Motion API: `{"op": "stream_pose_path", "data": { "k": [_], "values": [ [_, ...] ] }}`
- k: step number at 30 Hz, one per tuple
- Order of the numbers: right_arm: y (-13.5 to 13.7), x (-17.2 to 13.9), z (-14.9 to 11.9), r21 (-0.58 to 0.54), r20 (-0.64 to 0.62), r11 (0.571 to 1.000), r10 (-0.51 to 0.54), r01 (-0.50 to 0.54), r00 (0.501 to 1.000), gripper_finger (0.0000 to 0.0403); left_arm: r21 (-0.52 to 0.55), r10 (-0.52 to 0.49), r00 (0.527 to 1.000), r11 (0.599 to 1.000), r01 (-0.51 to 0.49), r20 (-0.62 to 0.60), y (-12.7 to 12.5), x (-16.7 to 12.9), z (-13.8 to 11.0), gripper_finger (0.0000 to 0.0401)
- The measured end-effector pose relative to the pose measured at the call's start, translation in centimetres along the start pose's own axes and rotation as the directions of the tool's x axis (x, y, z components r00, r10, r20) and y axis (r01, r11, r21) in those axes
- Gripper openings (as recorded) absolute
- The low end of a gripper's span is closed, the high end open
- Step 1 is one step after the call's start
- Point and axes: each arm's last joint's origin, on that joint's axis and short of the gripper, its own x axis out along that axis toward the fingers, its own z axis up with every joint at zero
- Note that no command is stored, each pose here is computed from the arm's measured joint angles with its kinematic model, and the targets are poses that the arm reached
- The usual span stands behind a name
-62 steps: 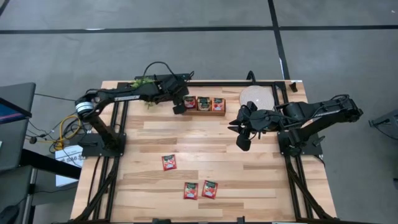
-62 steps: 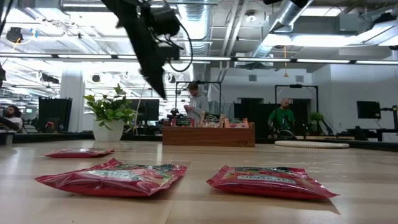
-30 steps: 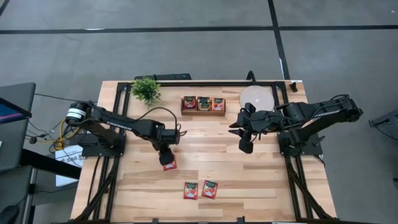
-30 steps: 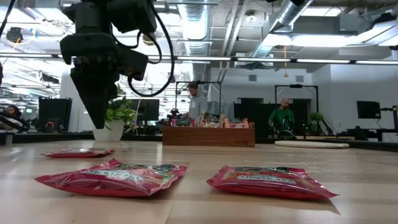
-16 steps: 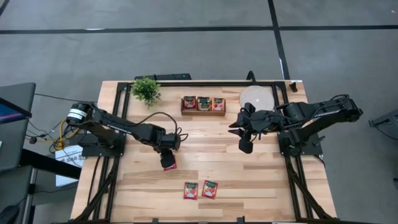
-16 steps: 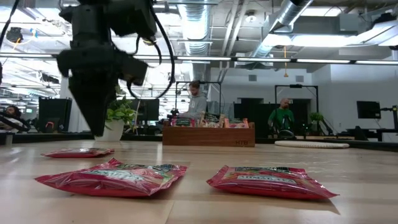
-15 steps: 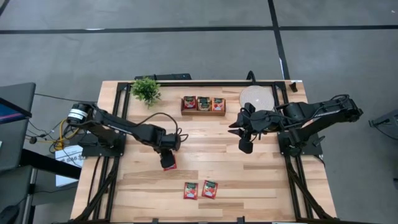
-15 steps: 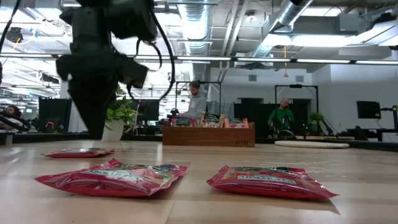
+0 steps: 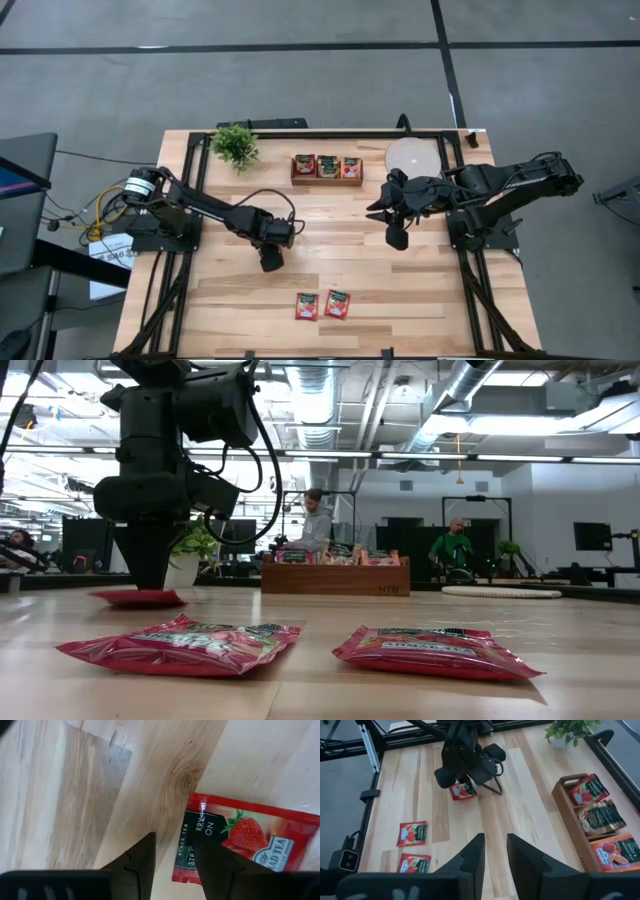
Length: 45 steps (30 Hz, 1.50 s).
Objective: Pick & Place Tea
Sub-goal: Put the left red tea bag into the left section of the wooden organizer
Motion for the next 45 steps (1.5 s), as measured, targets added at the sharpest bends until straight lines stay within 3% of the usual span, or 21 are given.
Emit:
{"op": "stream_pose_path", "data": {
  "k": [7,16,33,40,45],
  "values": [
    [0.0,0.0,0.0,0.0,0.002,1.0,0.0,0.0,1.0,0.0075,-0.011,-0.008,1.0,1.0,0.008,-0.006,0.0,0.0,0.0,0.0109],
    [0.0,0.0,0.0,0.0,0.002,1.0,0.0,0.0,1.0,0.0075,-0.003,-0.021,1.0,1.0,0.021,0.002,-0.1,0.0,0.1,0.0006],
    [0.0,0.0,0.0,0.0,0.001,1.0,0.003,-0.003,1.0,0.0075,-0.001,-0.012,0.998,1.0,0.012,0.065,-0.3,-0.9,0.6,0.0],
    [0.0,0.0,0.0,0.0,0.001,1.0,0.003,-0.003,1.0,0.0075,0.045,0.125,0.984,0.99,-0.131,0.127,-0.3,-3.5,1.5,0.0],
    [0.0,0.0,0.1,0.002,0.008,1.0,0.005,-0.005,1.0,0.0075,0.134,0.295,0.921,0.933,-0.335,0.253,-0.3,-6.4,3.2,0.0]
  ]
}}
